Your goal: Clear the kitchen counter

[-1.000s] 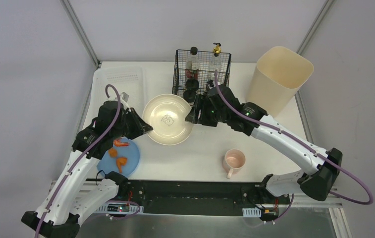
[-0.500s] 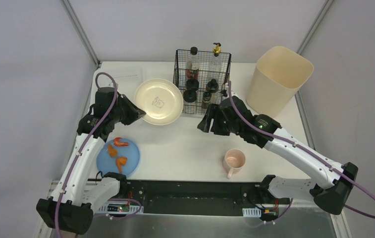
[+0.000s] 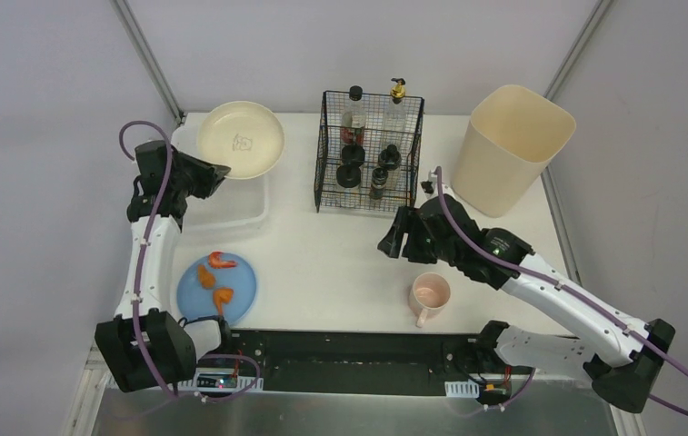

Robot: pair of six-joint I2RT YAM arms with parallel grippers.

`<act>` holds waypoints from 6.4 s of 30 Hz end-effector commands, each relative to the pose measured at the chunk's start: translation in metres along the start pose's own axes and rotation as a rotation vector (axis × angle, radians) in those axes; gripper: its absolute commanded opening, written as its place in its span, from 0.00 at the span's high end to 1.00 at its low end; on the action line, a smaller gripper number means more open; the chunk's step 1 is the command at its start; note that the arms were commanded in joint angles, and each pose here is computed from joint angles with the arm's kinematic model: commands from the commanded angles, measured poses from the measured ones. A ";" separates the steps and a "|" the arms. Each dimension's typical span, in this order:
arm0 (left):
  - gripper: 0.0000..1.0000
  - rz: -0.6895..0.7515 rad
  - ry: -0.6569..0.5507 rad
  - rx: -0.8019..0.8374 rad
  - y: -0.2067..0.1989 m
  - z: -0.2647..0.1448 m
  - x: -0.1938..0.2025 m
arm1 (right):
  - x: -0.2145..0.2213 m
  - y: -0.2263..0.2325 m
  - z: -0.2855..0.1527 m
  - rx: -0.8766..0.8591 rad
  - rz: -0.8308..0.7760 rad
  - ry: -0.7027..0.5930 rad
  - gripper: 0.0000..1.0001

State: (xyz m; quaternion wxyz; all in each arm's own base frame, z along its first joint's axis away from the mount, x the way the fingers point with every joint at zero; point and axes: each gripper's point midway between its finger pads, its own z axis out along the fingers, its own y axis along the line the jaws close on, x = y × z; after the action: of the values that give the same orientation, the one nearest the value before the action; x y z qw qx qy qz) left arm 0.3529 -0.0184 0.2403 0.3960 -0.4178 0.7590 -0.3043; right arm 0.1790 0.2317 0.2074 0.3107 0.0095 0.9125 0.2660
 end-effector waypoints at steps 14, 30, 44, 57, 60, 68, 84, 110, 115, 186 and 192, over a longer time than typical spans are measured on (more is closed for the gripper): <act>1.00 -0.343 -0.223 -0.164 0.059 0.070 -0.087 | 0.012 -0.005 -0.003 -0.050 0.023 -0.005 0.34; 1.00 -0.424 -0.187 -0.383 0.126 0.137 -0.076 | 0.034 -0.013 0.015 -0.064 0.010 0.046 0.32; 0.53 -0.402 -0.142 -0.456 0.131 0.170 -0.052 | 0.046 -0.024 0.018 -0.055 0.005 0.066 0.31; 0.07 -0.270 -0.090 -0.385 0.086 0.125 -0.056 | 0.037 -0.017 0.008 -0.072 -0.014 0.052 0.30; 0.07 -0.243 -0.075 -0.327 0.067 0.107 -0.056 | 0.038 -0.009 0.007 -0.090 -0.025 0.078 0.30; 0.05 -0.195 0.055 -0.165 0.024 0.071 -0.036 | 0.036 0.018 0.012 -0.149 -0.038 0.145 0.27; 0.01 0.153 0.138 -0.078 0.033 -0.026 0.021 | 0.065 0.111 0.075 -0.266 -0.043 0.273 0.26; 0.01 0.431 -0.095 -0.347 0.106 -0.085 0.007 | 0.145 0.215 0.202 -0.278 0.057 0.340 0.34; 0.01 0.432 -0.095 -0.335 0.104 -0.086 0.008 | 0.153 0.210 0.226 -0.236 0.077 0.325 0.39; 0.01 0.398 -0.016 -0.354 0.113 -0.071 0.018 | 0.039 0.079 0.076 -0.164 0.047 0.204 1.00; 0.01 0.391 0.009 -0.344 0.113 -0.067 0.022 | -0.028 0.064 0.032 -0.153 0.088 0.117 1.00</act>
State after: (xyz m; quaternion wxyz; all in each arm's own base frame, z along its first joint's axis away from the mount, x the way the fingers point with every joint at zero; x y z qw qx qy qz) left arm 0.2426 0.0275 0.1821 0.3771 -0.3235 0.8643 -0.0777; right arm 0.1934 0.3172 0.1621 0.2068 0.0064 0.9286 0.3080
